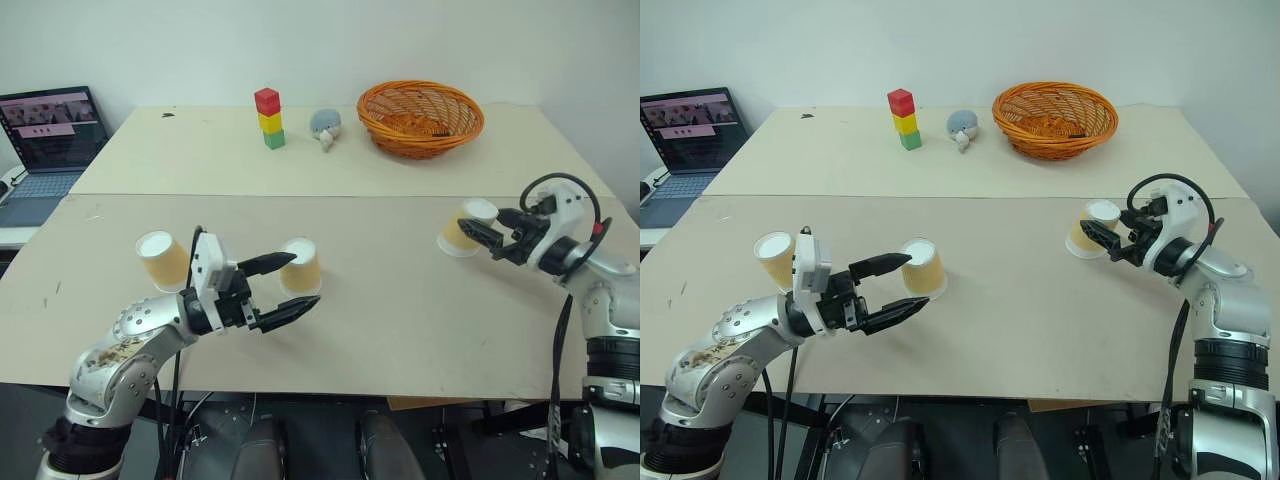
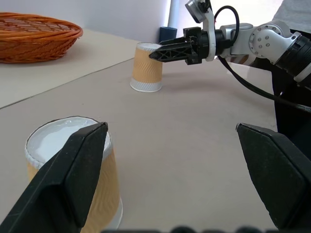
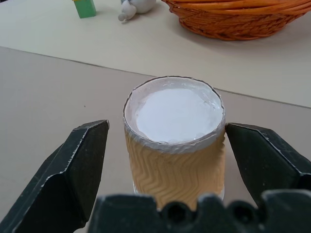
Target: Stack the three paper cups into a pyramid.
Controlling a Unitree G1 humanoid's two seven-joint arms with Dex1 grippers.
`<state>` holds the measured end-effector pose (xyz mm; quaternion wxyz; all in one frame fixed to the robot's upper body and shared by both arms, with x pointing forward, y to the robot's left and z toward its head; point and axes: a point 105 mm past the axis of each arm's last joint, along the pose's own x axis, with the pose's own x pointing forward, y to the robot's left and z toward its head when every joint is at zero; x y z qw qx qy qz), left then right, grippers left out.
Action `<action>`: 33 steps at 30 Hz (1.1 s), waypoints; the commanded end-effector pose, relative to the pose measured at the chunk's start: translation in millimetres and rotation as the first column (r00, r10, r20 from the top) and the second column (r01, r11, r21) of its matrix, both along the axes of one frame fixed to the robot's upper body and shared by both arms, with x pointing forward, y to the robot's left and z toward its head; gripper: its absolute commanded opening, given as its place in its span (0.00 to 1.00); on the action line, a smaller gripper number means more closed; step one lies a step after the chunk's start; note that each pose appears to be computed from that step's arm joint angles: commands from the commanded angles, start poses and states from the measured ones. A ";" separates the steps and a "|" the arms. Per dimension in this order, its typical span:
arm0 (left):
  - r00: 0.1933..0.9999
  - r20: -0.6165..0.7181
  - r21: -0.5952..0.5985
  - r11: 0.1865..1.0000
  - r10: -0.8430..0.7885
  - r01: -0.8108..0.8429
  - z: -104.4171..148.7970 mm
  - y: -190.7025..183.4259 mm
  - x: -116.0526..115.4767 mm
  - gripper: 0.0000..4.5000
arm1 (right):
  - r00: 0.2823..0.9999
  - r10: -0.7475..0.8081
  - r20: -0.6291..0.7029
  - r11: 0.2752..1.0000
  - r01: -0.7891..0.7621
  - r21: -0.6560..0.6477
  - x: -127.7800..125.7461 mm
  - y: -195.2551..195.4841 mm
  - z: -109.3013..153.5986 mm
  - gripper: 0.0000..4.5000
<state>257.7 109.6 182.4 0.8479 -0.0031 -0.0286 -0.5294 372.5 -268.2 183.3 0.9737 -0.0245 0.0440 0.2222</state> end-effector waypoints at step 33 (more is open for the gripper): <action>0.983 -0.064 -0.017 0.984 0.173 -0.175 8.6 30.9 -39.6 1.00 | 0.554 0.829 -0.082 0.548 -0.832 -0.084 -48.3 154.3 43.4 0.59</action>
